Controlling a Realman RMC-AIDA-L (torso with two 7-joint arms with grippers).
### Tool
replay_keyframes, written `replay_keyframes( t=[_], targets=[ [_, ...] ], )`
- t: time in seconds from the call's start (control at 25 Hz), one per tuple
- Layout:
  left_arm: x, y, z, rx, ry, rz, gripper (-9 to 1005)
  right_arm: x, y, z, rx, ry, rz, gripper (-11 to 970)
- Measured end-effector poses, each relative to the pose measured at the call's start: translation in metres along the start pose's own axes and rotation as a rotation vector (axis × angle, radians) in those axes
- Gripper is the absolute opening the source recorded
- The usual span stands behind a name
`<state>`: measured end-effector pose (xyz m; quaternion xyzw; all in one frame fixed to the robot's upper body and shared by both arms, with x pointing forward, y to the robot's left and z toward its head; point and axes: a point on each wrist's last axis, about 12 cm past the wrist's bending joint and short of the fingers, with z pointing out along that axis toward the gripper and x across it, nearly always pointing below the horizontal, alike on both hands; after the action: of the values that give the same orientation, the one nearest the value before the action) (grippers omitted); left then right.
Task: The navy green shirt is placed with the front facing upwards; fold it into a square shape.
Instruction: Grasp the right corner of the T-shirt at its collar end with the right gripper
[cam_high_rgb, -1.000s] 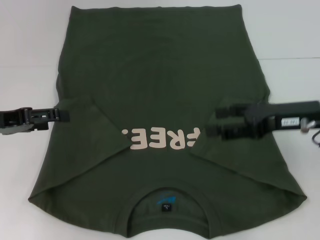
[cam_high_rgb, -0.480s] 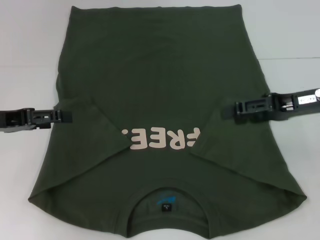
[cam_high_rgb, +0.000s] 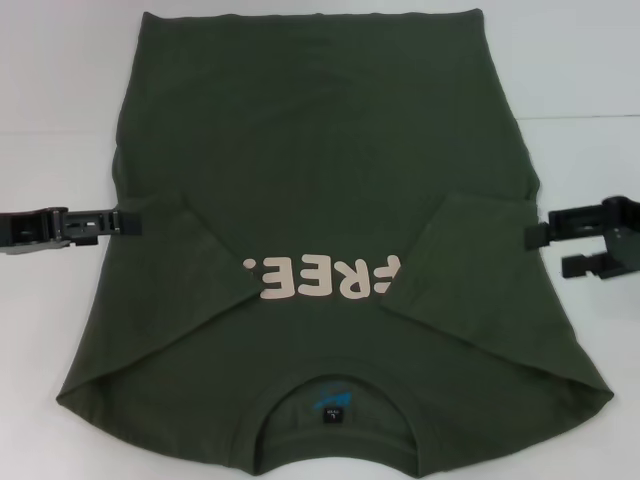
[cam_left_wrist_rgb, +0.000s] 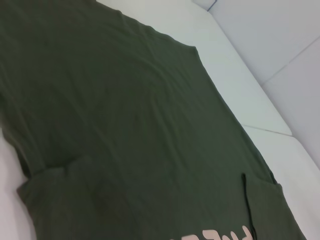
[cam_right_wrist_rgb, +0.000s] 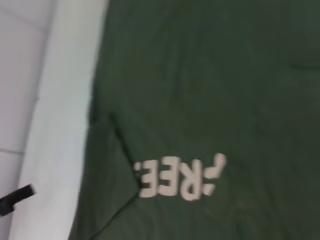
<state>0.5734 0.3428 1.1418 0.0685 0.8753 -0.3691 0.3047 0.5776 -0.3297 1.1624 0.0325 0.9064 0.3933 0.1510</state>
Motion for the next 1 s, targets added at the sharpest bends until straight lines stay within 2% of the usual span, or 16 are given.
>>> replay_keyframes(
  t=[0.32,0.48,0.72,1.0],
  targets=[
    [-0.001,0.004,0.001,-0.031,-0.036,0.015,950,0.022,-0.015,0.013,-0.047,0.044,0.187,873],
    [-0.001,0.004,0.003,-0.028,-0.038,0.022,950,0.030,-0.025,0.008,-0.012,0.051,0.252,892],
    [-0.002,0.003,0.005,-0.023,-0.042,0.025,950,0.040,-0.045,-0.003,0.103,0.075,0.292,882],
    [0.003,0.006,0.007,-0.025,-0.040,0.023,950,0.041,-0.047,-0.011,0.202,0.113,0.267,883]
  ],
)
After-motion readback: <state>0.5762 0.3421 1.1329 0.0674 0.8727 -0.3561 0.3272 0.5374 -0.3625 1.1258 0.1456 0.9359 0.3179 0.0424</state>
